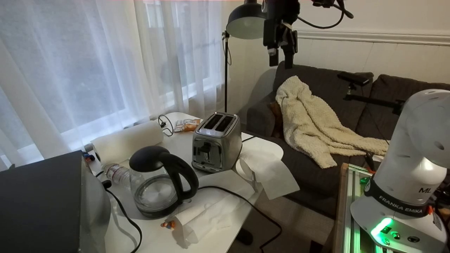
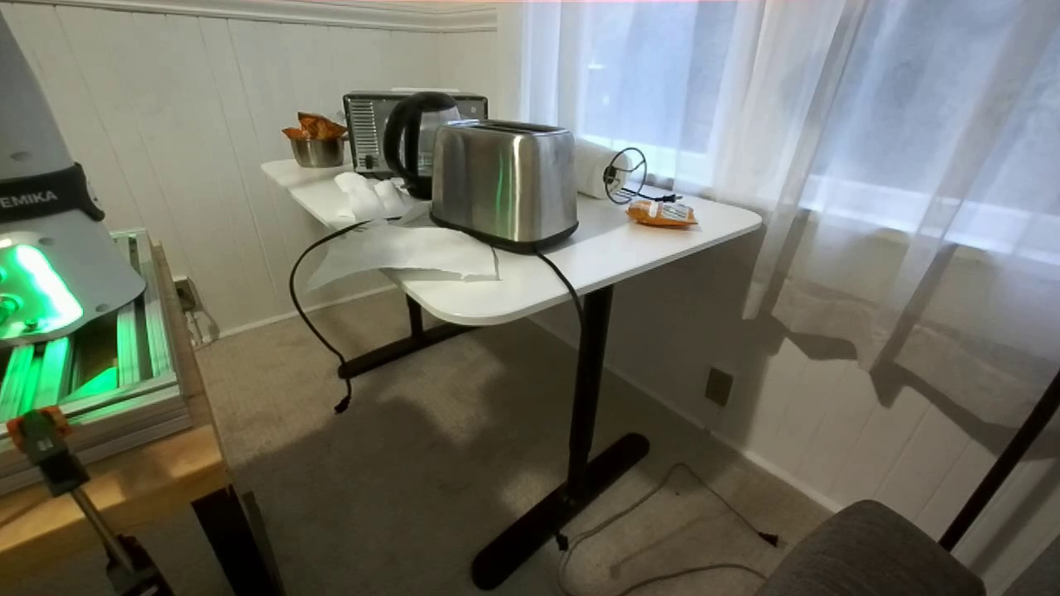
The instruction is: Push down the lever of the toaster
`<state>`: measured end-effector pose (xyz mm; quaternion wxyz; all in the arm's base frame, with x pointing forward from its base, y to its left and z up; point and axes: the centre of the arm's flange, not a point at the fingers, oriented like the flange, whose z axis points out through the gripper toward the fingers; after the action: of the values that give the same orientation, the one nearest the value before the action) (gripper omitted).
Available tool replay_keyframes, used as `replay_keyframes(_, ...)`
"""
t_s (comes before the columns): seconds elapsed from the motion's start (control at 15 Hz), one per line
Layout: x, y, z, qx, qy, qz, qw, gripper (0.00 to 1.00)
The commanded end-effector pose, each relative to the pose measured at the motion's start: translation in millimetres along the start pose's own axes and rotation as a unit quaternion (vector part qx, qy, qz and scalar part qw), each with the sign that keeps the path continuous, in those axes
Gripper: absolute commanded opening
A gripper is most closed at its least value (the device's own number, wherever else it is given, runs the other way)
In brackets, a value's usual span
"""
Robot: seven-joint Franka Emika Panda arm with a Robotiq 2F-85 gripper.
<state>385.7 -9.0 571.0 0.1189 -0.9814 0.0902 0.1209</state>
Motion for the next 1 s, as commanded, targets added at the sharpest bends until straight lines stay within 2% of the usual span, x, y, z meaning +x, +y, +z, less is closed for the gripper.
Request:
replay_keyframes(0.0,19,-34,1,-0.021,0.033,0.036,0.9986,1.0)
replay_keyframes(0.4,57,-96,12,-0.086,0.073,0.088,0.9897,1.0)
replay_keyframes(0.47,65,-106,15,-0.09,0.072,0.098,0.9885,0.75)
replay_keyframes(0.53,73,-115,18,-0.094,0.071,0.114,0.9864,0.74)
replay_keyframes(0.67,87,-133,30,-0.086,0.066,0.157,0.9816,0.59)
replay_keyframes(0.93,115,-150,53,-0.058,0.082,0.249,0.9634,0.3)
